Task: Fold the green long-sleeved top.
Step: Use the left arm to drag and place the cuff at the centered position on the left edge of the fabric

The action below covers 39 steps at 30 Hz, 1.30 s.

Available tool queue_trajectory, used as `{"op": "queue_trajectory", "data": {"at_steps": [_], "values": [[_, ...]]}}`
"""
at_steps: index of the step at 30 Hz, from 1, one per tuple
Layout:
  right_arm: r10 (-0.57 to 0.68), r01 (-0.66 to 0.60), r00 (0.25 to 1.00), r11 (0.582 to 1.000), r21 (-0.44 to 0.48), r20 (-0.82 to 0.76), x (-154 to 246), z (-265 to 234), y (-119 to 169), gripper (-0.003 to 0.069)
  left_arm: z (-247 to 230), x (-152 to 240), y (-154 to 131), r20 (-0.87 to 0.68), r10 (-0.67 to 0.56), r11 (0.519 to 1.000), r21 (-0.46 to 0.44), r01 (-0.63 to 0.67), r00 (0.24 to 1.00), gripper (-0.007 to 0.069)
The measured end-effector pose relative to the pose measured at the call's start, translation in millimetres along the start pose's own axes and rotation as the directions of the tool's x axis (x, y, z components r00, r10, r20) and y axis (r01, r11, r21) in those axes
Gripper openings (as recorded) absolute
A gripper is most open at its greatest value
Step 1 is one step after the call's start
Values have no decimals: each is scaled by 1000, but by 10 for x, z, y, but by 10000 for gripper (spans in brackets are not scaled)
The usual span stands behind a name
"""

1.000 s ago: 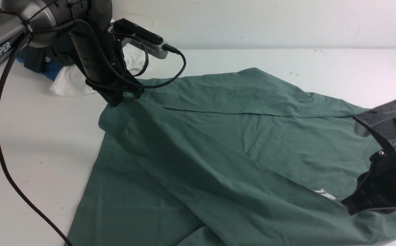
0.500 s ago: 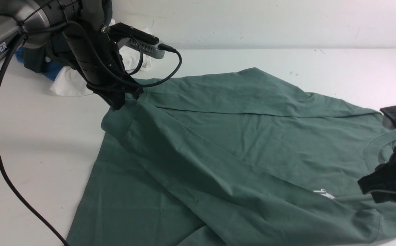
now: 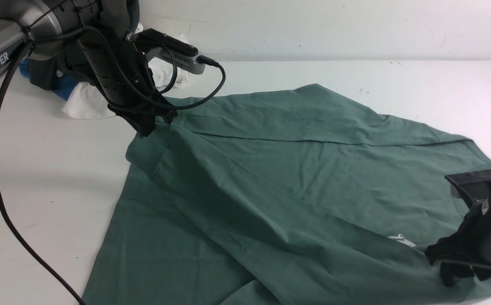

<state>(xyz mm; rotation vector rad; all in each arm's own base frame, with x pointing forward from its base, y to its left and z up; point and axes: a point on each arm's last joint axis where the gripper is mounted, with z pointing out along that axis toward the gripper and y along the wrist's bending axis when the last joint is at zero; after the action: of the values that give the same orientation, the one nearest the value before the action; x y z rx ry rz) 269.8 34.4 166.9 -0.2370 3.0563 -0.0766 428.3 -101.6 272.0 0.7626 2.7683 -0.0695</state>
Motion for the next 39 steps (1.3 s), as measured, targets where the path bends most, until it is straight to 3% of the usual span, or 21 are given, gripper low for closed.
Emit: {"op": "queue_trajectory", "data": {"at_steps": [3, 9, 12, 22, 39], "values": [[2, -2, 1000, 1000, 0, 1, -6, 11, 1, 370, 0, 0, 0, 0, 0, 1000, 0, 0, 1000, 13], [0, 0, 1000, 1000, 4, -1, 33, -73, -7, 106, 0, 0, 0, 0, 0, 1000, 0, 0, 1000, 13], [2, -3, 1000, 1000, 6, 22, 82, -218, -16, 27, 0, 0, -1, 0, 0, 1000, 1, 0, 1000, 13], [-25, 25, 999, 1000, 13, 36, 237, -546, -38, 20, -197, 2, -14, 43, 6, 1000, -13, -5, 999, 13], [-28, 23, 976, 999, 23, 214, -210, -1136, -77, 20, -452, -119, 15, 131, 16, 999, -49, -10, 991, 13]]}}
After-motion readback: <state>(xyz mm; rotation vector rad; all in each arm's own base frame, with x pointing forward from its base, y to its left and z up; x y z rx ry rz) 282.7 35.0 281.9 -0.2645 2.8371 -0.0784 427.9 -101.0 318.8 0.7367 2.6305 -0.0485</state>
